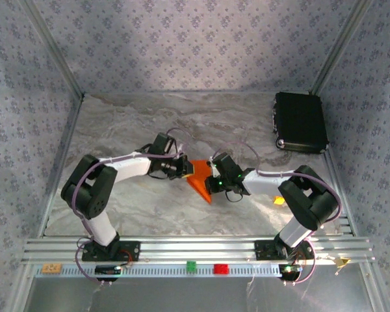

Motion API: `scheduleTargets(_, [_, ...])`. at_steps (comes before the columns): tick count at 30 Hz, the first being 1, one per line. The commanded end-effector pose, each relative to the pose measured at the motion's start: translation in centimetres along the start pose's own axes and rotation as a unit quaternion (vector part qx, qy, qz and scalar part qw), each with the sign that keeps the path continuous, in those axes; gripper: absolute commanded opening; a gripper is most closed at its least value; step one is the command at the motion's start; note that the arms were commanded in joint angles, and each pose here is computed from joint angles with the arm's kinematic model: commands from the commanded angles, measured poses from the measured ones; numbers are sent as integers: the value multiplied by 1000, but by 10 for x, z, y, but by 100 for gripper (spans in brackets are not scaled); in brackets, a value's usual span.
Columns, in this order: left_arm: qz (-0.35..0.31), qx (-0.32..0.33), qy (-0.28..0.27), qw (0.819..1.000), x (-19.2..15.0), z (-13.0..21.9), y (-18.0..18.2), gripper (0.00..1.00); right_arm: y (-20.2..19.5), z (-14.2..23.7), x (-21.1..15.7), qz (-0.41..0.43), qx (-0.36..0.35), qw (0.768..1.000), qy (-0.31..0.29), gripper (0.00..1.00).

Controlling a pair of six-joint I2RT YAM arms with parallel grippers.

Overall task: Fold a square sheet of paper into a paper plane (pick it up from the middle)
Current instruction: Third fold the triangle at the center of the table.

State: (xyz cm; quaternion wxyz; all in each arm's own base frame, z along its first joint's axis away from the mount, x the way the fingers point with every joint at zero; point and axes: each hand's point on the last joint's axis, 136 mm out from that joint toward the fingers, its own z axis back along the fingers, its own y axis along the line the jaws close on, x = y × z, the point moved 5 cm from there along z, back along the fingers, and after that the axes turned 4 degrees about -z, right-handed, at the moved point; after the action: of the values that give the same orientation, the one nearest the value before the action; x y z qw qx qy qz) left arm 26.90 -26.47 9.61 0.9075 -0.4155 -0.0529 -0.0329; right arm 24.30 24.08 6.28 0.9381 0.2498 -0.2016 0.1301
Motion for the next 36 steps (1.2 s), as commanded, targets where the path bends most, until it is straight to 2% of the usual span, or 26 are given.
scheduleTargets(1, [8,-60,-18,998,-3,1,-18,4,-9,-3,-5,-12,-19,1000,11,0])
scheduleTargets(6, [29,-82,-15,996,-13,-10,-12,3,-9,-3,-5,-13,-19,1000,12,0])
scheduleTargets(19, [38,-73,-2,997,-19,-24,-3,4,-10,-3,-6,-15,-20,1000,13,0])
scheduleTargets(36, [32,-23,12,999,-25,-41,22,4,-8,-2,-6,-14,-14,1000,10,0])
